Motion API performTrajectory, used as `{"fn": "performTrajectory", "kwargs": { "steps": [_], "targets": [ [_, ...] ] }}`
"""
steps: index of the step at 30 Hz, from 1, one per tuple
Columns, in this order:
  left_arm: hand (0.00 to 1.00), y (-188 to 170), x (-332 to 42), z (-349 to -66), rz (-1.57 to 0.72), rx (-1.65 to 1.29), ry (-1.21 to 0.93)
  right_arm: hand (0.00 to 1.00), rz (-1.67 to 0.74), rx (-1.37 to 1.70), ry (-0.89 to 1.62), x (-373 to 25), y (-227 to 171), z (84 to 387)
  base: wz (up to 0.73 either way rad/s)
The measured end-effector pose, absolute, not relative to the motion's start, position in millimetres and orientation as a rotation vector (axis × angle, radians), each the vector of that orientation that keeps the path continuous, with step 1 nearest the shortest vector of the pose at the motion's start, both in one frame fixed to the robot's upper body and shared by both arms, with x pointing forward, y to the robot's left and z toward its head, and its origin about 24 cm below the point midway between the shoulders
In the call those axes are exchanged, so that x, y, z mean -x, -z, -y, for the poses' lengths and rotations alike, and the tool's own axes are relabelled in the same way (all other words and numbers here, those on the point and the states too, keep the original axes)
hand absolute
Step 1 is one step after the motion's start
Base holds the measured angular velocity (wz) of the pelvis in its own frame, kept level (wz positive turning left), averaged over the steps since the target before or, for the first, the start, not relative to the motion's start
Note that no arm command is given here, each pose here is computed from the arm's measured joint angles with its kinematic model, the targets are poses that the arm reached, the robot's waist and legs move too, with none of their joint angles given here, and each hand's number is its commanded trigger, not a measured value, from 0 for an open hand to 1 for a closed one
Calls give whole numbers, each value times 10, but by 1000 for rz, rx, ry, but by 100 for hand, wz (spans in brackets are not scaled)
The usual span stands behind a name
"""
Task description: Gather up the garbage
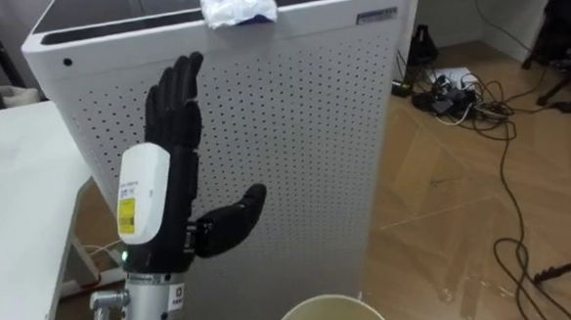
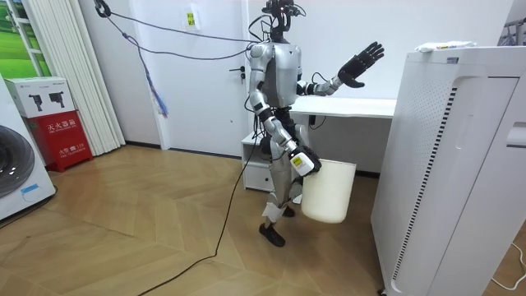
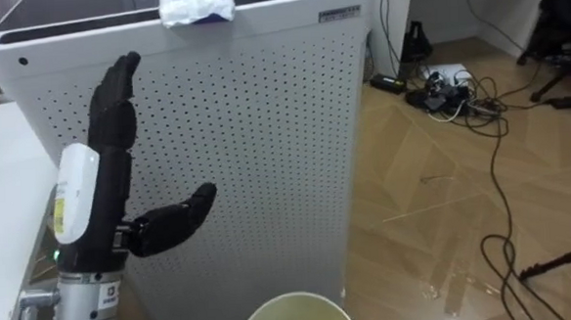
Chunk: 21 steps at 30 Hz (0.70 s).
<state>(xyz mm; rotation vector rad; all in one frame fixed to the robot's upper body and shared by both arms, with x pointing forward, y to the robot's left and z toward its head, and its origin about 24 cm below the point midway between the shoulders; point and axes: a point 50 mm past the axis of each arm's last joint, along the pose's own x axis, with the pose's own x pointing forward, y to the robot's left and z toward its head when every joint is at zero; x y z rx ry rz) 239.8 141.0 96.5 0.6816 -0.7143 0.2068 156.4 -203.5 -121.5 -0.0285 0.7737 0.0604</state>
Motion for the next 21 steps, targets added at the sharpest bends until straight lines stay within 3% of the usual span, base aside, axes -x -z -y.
{"fn": "performTrajectory", "kwargs": {
  "steps": [11,17,21],
  "targets": [
    [0,-1193,-2340,-1441,878,-758,-283,100,-808,78,-39,-1488,1242,2153,-32],
    [0,-1568,-2212,-1426,1088,-780,-345,100,-802,70,-53,-1498,1246,2085,3],
    [0,-1634,-2230,-1392,1159,-843,-327,100,-783,82,-80,-1537,1216,2059,4]
  ]
}}
